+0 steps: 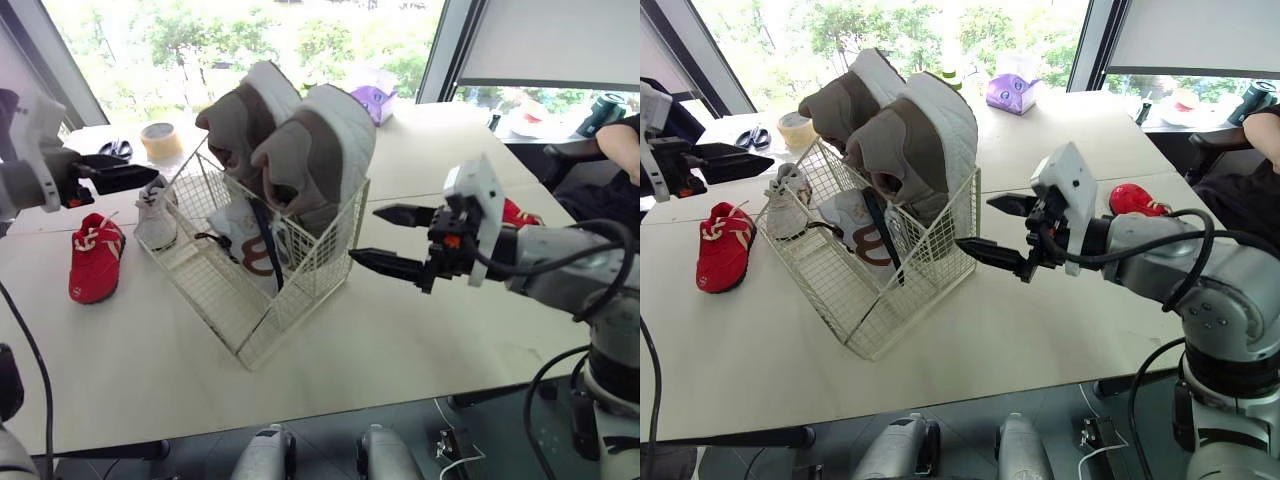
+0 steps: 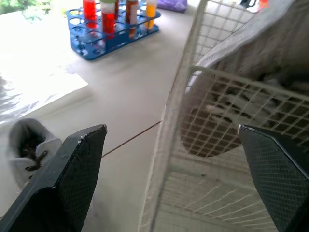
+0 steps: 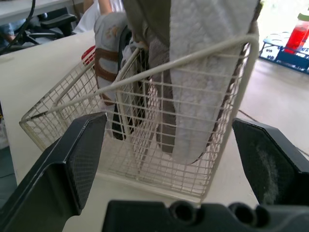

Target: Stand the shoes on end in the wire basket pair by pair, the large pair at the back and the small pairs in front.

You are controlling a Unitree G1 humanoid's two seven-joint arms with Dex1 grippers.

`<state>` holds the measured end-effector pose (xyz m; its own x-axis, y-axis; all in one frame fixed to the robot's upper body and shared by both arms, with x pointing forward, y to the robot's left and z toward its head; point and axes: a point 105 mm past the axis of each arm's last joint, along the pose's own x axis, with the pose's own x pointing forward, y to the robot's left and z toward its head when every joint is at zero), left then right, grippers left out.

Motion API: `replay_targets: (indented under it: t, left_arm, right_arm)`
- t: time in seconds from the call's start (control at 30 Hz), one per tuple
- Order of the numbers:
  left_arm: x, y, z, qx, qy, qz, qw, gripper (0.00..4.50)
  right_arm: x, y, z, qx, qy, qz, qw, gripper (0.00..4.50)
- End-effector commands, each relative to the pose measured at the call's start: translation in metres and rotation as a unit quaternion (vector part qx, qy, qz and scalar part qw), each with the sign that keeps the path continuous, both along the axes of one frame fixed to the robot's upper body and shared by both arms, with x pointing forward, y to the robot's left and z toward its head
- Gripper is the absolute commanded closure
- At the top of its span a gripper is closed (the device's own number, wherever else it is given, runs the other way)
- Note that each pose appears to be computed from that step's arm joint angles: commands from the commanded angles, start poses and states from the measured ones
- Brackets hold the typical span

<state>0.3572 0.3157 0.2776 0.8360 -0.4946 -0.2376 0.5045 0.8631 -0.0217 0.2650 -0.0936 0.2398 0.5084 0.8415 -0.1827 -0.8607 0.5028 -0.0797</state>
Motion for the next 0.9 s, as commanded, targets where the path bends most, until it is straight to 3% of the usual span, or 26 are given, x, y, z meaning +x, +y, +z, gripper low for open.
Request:
replay_targets:
  t: [0.03, 0.1, 0.27, 0.47, 0.9]
  left_arm:
    - [0.007, 0.019, 0.002, 0.006, -0.013, 0.021, 1.0, 0.0]
    - [0.012, 0.019, -0.003, -0.002, -0.006, 0.018, 1.0, 0.0]
    - [0.024, -0.01, -0.031, -0.115, 0.042, -0.036, 0.992, 0.0]
    - [0.015, -0.042, -0.074, -0.127, 0.13, -0.122, 0.976, 0.0]
    - [-0.034, -0.106, -0.073, -0.141, 0.172, -0.255, 0.941, 0.0]
  right_arm:
    - [0.002, 0.007, -0.002, -0.003, -0.031, -0.009, 0.999, 0.06]
    - [0.006, 0.007, -0.006, -0.009, -0.038, -0.017, 0.999, 0.06]
    - [0.028, 0.004, -0.02, -0.022, -0.054, -0.059, 0.997, 0.06]
    - [0.047, -0.005, -0.013, -0.022, -0.104, -0.106, 0.989, 0.06]
    - [0.08, -0.053, 0.019, 0.026, -0.126, -0.185, 0.974, 0.06]
